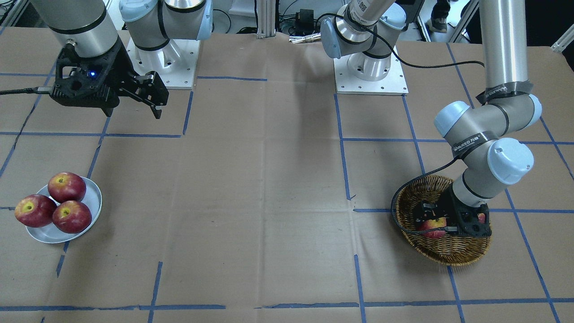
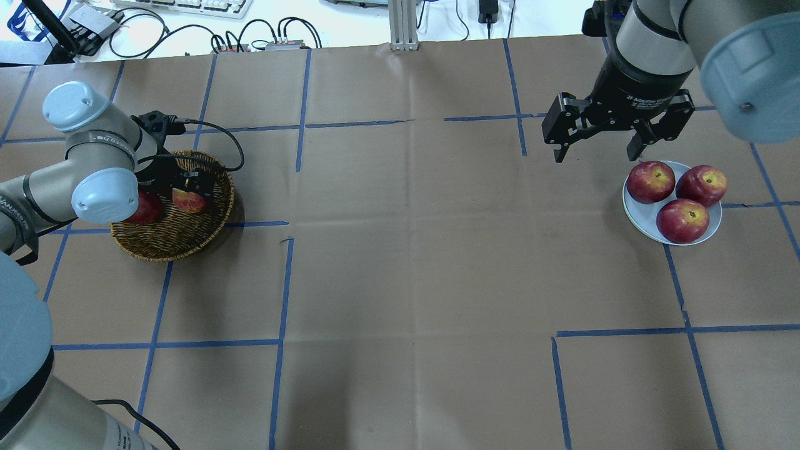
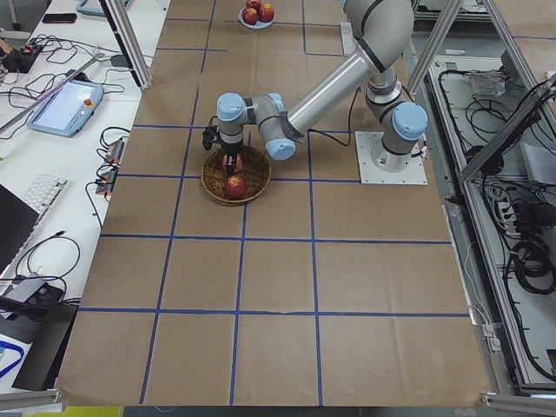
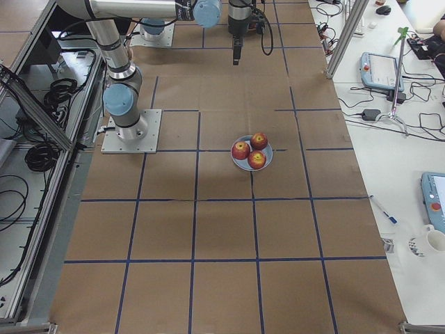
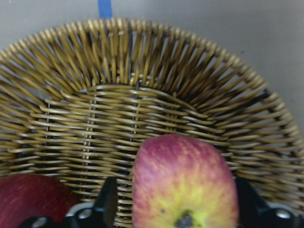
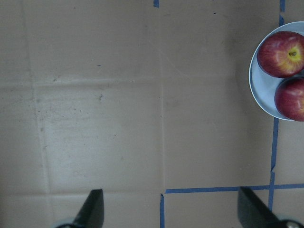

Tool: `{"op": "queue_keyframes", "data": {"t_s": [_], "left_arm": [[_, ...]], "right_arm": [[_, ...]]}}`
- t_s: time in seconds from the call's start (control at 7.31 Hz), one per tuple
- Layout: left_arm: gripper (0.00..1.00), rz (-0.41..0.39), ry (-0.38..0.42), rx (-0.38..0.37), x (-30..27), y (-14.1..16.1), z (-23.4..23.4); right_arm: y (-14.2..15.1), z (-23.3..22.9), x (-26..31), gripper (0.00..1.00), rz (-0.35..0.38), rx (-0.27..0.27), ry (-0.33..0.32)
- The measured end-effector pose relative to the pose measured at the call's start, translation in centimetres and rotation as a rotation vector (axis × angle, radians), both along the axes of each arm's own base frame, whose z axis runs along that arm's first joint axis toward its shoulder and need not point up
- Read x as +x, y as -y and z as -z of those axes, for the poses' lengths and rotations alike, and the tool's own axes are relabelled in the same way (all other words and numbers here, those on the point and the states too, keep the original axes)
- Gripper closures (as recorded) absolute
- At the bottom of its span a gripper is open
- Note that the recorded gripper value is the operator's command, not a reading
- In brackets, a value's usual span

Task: Transfer apple from basket to plate
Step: 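Close the left gripper on the yellow-red apple and lift it, then carry the apple with the left gripper toward the table center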

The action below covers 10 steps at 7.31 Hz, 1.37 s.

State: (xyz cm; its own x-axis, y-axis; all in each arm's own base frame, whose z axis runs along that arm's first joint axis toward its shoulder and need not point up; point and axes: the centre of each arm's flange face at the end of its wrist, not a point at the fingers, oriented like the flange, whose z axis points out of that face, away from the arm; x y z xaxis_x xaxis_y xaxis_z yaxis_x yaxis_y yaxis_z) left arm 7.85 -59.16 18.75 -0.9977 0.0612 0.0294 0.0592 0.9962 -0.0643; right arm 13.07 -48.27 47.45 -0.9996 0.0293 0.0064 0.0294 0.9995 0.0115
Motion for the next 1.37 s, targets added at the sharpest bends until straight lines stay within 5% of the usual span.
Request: {"op": "queue_keyframes", "data": {"t_s": [0.41, 0.82, 1.09, 1.37], "left_arm": [[0.69, -0.01, 0.021, 0.004, 0.5, 0.1, -0.1], [0.7, 0.002, 0.045, -0.075, -1.0, 0.4, -7.7], [0.69, 0.091, 0.019, -0.06, -9.9, -1.6, -11.1], [0.69, 0.163, -0.007, 0.002, -21.7, -5.1, -8.8]], "right_arm": [[0.0, 0.0, 0.0, 0.0, -0.001, 0.001, 0.0], [0.0, 0.1, 0.1, 0.0, -0.001, 0.001, 0.001], [0.0, 0.0, 0.1, 0.0, -0.001, 0.0, 0.001], [0.0, 0.0, 0.1, 0.0, -0.002, 0.001, 0.001]]}}
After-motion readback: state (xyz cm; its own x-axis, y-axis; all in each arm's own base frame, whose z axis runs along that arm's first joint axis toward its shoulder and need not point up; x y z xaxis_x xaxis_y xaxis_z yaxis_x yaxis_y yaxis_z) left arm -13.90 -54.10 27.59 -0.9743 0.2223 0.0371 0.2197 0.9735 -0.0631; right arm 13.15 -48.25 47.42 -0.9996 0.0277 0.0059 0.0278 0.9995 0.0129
